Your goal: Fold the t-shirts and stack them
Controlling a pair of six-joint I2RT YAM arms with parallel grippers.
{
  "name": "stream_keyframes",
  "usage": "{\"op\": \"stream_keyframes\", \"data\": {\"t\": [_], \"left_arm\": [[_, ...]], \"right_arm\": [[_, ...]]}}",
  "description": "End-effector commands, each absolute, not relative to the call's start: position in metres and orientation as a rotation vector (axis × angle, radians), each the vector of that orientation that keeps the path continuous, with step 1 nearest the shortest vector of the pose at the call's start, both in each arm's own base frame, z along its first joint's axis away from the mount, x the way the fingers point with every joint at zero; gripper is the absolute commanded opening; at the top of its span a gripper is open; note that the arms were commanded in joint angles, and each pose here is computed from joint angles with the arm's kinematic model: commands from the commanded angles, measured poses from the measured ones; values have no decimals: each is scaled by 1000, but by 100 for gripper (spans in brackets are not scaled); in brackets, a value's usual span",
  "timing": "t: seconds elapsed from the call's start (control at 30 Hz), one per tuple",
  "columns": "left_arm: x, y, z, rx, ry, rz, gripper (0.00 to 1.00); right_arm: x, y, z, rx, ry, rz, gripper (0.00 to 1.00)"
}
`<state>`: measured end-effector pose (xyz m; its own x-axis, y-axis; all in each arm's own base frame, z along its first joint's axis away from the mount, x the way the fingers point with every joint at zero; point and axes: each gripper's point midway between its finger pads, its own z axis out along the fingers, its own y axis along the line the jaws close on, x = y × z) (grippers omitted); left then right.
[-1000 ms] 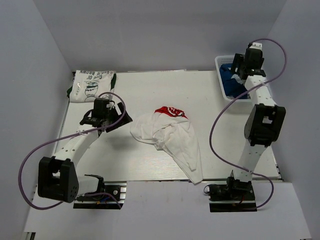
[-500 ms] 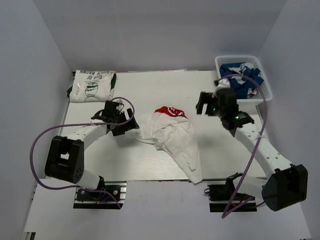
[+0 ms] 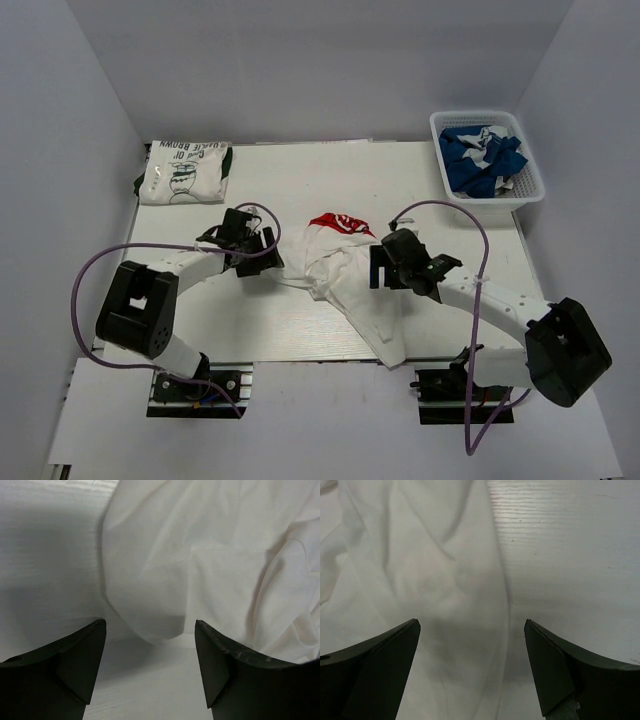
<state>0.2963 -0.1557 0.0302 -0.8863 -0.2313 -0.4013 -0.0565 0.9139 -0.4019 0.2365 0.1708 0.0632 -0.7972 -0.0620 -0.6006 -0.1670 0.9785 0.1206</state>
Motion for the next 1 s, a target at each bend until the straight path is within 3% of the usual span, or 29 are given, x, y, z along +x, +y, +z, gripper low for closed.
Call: {"op": "stream_keyframes", "data": {"t": [0.0,0.13,0.17,0.23,0.27,0.3,0.33,0.37,0.63,0.87,0.97], "left_arm": [[304,-159,25,-203,2618,-506,81],[320,-165,19,-202,2616,-507,70],[322,-167,17,-200,2623,-516,49],[328,-173,16,-174,2625,-516,21],[332,-173,20,-155,2620,-513,0],[341,-176,28,-138,2606,-515,0],[346,-174,32,-128,2595,-485,0],[349,-172,40,-114,2581,-468,0],[378,-156,197,-149,2107,-479,0],[334,-112,354,-220,1678,-473,0],[292,-84,425,-263,1478,-481,0]], "right_arm": [[263,166,73,-51,2387,152,90],[274,170,57,-81,2408,98,80],[283,175,62,-73,2388,106,67],[286,169,48,-74,2418,16,49],[290,170,50,-63,2408,5,38],[296,170,53,-54,2395,-10,16],[301,168,59,-40,2372,-31,3],[307,165,68,-13,2335,-51,0],[330,156,220,136,1990,68,0],[303,130,365,184,1632,260,0],[281,117,418,161,1517,320,0]]}}
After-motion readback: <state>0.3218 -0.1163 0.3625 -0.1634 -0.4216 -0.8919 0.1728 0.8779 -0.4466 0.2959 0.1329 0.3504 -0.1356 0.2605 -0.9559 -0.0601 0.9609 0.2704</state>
